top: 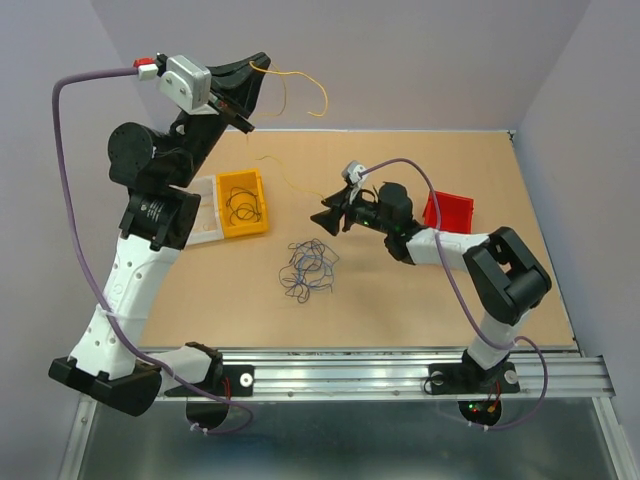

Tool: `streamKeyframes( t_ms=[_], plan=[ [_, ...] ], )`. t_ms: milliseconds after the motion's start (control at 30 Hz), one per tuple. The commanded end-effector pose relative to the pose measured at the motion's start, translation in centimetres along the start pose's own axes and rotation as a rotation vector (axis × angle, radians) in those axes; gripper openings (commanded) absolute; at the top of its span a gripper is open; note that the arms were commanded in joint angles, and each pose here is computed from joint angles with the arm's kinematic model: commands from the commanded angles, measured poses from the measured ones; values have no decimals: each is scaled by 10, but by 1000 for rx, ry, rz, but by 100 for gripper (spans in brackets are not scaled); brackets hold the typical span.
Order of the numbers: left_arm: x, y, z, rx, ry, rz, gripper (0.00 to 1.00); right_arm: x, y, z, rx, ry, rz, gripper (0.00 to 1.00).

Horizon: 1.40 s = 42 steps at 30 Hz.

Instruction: Untangle the cables

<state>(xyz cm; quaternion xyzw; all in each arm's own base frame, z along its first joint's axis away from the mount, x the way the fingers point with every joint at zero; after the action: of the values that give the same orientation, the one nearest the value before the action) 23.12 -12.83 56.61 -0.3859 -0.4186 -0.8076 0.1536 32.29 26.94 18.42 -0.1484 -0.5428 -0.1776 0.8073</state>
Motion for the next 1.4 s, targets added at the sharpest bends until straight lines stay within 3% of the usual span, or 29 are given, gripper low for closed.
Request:
streamKeyframes(
  t_ms=[0,200,300,500,700,867,1100,1367],
  plan=[
    [-10,-4,0,59,-23,21,0,31,-11,27,108,-75,-113,65],
    [-23,-12,-6,31,-17,49,0,38,-23,33,68,-79,-159,67],
    [-49,-24,-11,50,26,121,0,41,-30,33,17,-78,-187,68],
    [-84,-51,-10,163,112,228,0,43,-34,32,-16,-74,-207,69],
    [-92,-83,-7,242,235,304,0,41,-32,29,-38,-69,-206,69],
    [-84,-110,11,409,371,370,0,41,-31,29,-36,-66,-205,69],
    [-66,-147,54,596,556,370,0,41,-30,29,-30,-64,-203,69],
    [-86,-167,81,597,722,378,0,40,-28,28,-22,-59,-198,69]
  ],
)
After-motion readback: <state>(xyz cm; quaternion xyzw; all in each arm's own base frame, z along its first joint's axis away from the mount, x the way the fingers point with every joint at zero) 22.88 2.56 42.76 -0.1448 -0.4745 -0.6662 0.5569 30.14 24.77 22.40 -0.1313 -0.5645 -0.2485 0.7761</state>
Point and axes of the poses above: each gripper's point midway between its finger pads, its own y axis out along the fingers, its own z axis along the line the jaws close on, x = y × z, the point moved 10 cm from there along -y, back along the fingers, and after that the axes turned 13 degrees about y, right-handed, at the moved point
